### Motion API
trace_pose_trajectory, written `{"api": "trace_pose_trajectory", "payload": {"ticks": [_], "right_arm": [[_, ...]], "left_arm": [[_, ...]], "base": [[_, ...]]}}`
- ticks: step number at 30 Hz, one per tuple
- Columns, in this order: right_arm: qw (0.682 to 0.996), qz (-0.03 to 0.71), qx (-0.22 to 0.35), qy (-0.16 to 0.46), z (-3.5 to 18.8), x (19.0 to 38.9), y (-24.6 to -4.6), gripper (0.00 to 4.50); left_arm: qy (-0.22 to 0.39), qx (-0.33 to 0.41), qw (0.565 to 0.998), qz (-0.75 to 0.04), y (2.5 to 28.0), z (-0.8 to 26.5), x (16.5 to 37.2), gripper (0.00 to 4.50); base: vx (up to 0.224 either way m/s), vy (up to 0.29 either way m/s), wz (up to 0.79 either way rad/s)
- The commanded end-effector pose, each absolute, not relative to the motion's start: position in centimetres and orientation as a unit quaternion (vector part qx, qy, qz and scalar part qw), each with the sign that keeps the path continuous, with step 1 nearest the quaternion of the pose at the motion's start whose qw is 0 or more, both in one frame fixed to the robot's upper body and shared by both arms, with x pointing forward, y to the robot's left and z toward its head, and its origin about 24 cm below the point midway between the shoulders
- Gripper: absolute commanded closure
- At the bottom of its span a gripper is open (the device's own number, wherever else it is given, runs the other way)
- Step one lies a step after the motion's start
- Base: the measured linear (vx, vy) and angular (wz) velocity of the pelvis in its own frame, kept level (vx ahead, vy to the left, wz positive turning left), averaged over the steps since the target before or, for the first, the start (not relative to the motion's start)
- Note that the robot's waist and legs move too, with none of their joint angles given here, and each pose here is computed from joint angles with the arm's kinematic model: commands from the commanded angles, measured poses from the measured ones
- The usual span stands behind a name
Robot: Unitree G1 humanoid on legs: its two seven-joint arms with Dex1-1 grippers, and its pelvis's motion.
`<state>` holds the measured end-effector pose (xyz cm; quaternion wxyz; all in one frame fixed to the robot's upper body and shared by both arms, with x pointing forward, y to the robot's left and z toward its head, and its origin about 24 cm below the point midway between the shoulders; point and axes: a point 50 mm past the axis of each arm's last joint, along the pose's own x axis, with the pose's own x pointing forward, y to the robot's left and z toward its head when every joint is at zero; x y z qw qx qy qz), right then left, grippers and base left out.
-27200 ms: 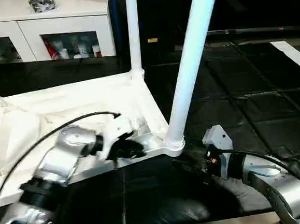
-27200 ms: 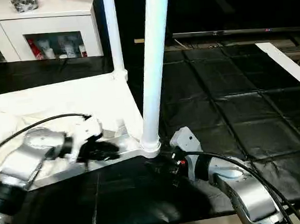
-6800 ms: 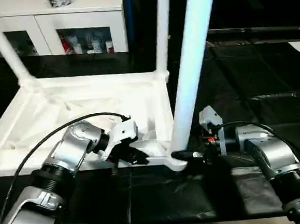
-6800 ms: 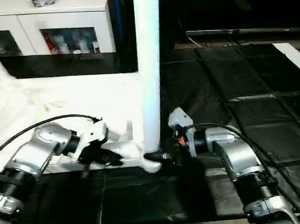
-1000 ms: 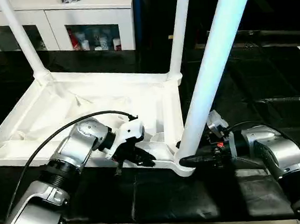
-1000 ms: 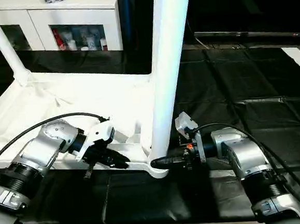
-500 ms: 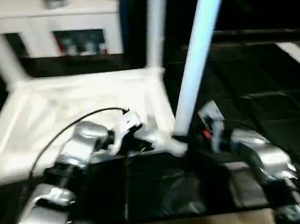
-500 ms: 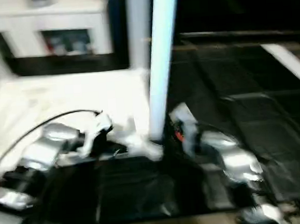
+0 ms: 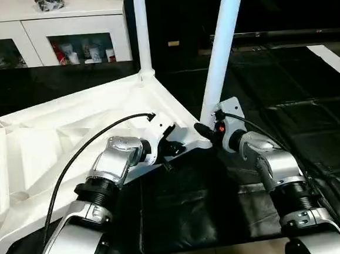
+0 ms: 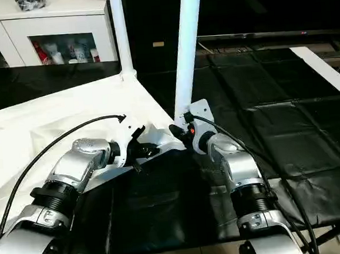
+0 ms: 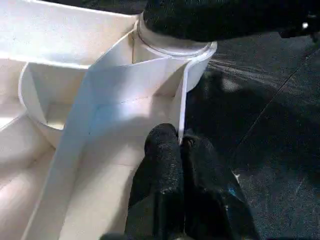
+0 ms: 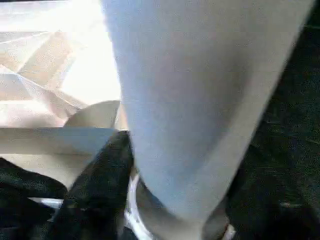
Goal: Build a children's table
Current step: Rotate leg to tighten
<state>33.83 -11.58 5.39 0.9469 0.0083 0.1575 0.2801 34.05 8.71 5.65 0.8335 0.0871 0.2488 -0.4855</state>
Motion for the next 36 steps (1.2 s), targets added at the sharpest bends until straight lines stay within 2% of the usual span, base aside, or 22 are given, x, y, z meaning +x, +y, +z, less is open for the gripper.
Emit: {"api": "trace_pose_trajectory", "payload": {"ticks": [1,3,4,7,8,10,13,16,17,18,21,24,26,34,36], "right_arm": [[0.897,0.400,0.043,0.181,4.0,31.9,-6.8,1.46],[0.890,0.418,0.038,0.177,4.0,31.5,-7.6,1.30],[0.877,0.447,0.026,0.171,4.0,31.0,-8.5,1.30],[0.868,0.468,0.025,0.165,4.2,30.6,-9.7,0.96],[0.864,0.477,0.026,0.159,4.5,30.4,-11.1,0.87],[0.860,0.486,0.019,0.154,4.8,30.2,-12.1,0.66],[0.844,0.516,0.003,0.147,5.3,29.6,-13.8,0.66],[0.815,0.561,-0.025,0.145,5.7,28.8,-15.5,0.66],[0.815,0.561,-0.024,0.145,5.7,28.8,-15.6,0.66],[0.800,0.581,-0.018,0.149,5.8,28.4,-16.0,0.66],[0.781,0.605,-0.015,0.155,6.0,28.0,-16.3,0.66],[0.765,0.622,-0.011,0.163,6.0,27.7,-16.6,1.00],[0.755,0.633,-0.009,0.167,6.0,27.6,-16.7,1.03],[0.737,0.658,0.011,0.156,6.5,27.5,-16.2,1.86],[0.733,0.661,0.013,0.157,6.4,27.4,-16.1,1.91]], "left_arm": [[0.193,0.083,0.825,-0.525,6.0,7.5,34.1,4.50],[0.195,0.097,0.812,-0.541,6.6,7.3,33.8,4.50],[0.200,0.108,0.800,-0.556,7.3,7.1,33.6,4.50],[0.199,0.126,0.786,-0.571,8.0,6.9,33.4,4.50],[0.197,0.143,0.767,-0.594,8.8,6.8,33.1,4.50],[0.198,0.153,0.749,-0.614,9.5,6.7,32.8,4.50],[0.197,0.164,0.713,-0.653,10.6,6.8,32.0,4.50],[0.209,0.178,0.666,-0.694,11.7,6.8,31.2,4.50],[0.209,0.178,0.665,-0.695,11.7,6.8,31.1,4.50],[0.214,0.186,0.646,-0.709,12.2,6.8,30.8,4.50],[0.220,0.194,0.626,-0.723,12.6,6.7,30.5,4.50],[0.226,0.202,0.606,-0.735,13.0,6.5,30.2,4.50],[0.229,0.205,0.595,-0.743,13.2,6.4,29.9,4.50],[0.231,0.213,0.588,-0.745,13.5,6.1,29.6,4.50],[0.231,0.213,0.588,-0.745,13.5,6.0,29.6,4.50]], "base": [[0.000,0.000,0.00],[0.000,0.000,0.00],[0.000,0.000,0.00],[0.000,0.000,0.00],[0.000,0.000,0.00],[0.000,0.000,0.00],[0.000,0.000,0.00],[0.000,0.000,0.00],[0.000,0.000,0.00],[0.000,0.000,0.00],[0.000,0.000,0.00],[0.000,0.000,0.00],[0.000,0.000,0.00],[0.000,0.000,0.00],[0.000,0.000,0.00]]}}
